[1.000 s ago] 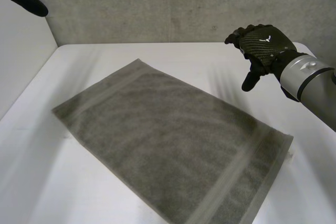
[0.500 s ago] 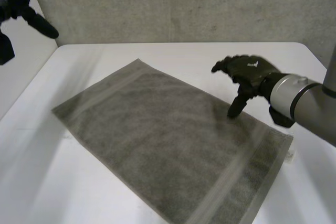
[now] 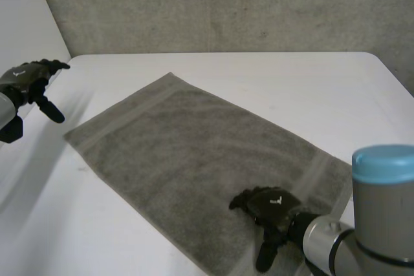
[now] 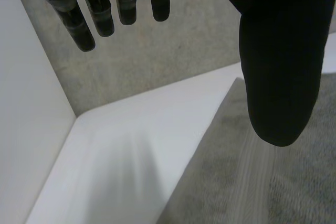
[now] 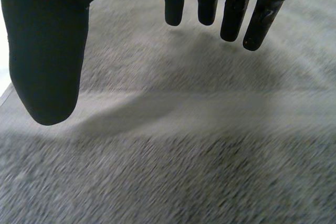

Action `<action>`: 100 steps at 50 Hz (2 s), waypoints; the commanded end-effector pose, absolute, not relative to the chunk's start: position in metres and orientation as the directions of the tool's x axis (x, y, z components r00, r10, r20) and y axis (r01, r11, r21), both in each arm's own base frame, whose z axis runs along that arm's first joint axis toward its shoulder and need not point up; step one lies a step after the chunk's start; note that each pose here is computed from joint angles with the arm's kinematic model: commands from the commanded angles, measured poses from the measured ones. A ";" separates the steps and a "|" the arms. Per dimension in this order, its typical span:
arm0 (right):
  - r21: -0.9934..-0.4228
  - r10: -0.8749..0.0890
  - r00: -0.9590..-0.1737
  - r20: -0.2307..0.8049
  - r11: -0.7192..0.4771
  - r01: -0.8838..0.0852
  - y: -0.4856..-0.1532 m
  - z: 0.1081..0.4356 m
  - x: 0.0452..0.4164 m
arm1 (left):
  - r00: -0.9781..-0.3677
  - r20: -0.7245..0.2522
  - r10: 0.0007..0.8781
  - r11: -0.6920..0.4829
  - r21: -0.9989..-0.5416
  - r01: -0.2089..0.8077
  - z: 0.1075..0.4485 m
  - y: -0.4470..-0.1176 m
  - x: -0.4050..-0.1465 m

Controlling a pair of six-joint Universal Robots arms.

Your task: Fold the towel.

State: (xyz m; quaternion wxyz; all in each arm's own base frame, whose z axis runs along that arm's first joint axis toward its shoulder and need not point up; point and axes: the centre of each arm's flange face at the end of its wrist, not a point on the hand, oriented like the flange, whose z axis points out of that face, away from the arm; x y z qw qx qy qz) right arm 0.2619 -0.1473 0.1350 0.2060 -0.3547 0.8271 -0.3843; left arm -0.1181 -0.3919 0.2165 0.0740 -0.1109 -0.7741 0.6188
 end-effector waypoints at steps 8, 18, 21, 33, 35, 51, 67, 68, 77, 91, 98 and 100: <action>-0.805 -0.797 -0.604 -0.005 0.362 -0.470 -0.119 0.121 0.256 | -0.967 -0.014 0.253 0.234 -0.969 0.075 0.198 -0.398 -0.116; -0.824 -0.839 -0.544 0.012 0.300 -0.480 -0.096 0.117 0.261 | -0.965 -0.009 0.261 0.242 -0.967 0.074 0.195 -0.395 -0.119; -0.828 -0.849 -0.529 0.012 0.288 -0.482 -0.091 0.119 0.262 | -0.965 -0.007 0.264 0.247 -0.966 0.074 0.194 -0.394 -0.120; -0.835 -0.871 -0.491 0.013 0.261 -0.485 -0.079 0.122 0.265 | -0.965 -0.006 0.262 0.250 -0.965 0.074 0.193 -0.394 -0.120; -0.836 -0.873 -0.488 0.014 0.257 -0.484 -0.079 0.123 0.266 | -0.965 -0.006 0.262 0.250 -0.965 0.074 0.193 -0.394 -0.120; -0.856 -0.891 -0.451 0.056 0.190 -0.482 -0.074 0.120 0.272 | -0.965 -0.005 0.261 0.254 -0.964 0.073 0.192 -0.393 -0.120; -0.836 -0.861 -0.473 0.185 0.116 -0.536 -0.090 0.110 0.269 | -0.966 -0.002 0.257 0.255 -0.964 0.070 0.192 -0.394 -0.119; -0.834 -0.859 -0.475 0.191 0.113 -0.540 -0.090 0.109 0.268 | -0.967 0.000 0.257 0.256 -0.964 0.068 0.192 -0.394 -0.119; -0.841 -0.843 -0.494 0.213 0.100 -0.531 -0.097 0.112 0.268 | -0.967 0.000 0.255 0.256 -0.964 0.068 0.192 -0.393 -0.118; -0.847 -0.819 -0.506 0.271 0.046 -0.529 -0.105 0.113 0.269 | -0.967 0.000 0.254 0.257 -0.964 0.067 0.192 -0.393 -0.118; -0.847 -0.793 -0.523 0.313 0.017 -0.532 -0.112 0.116 0.270 | -0.968 0.001 0.252 0.258 -0.964 0.066 0.192 -0.393 -0.117; -0.845 -0.780 -0.532 0.328 0.009 -0.534 -0.116 0.117 0.269 | -0.968 0.000 0.252 0.258 -0.964 0.067 0.192 -0.393 -0.117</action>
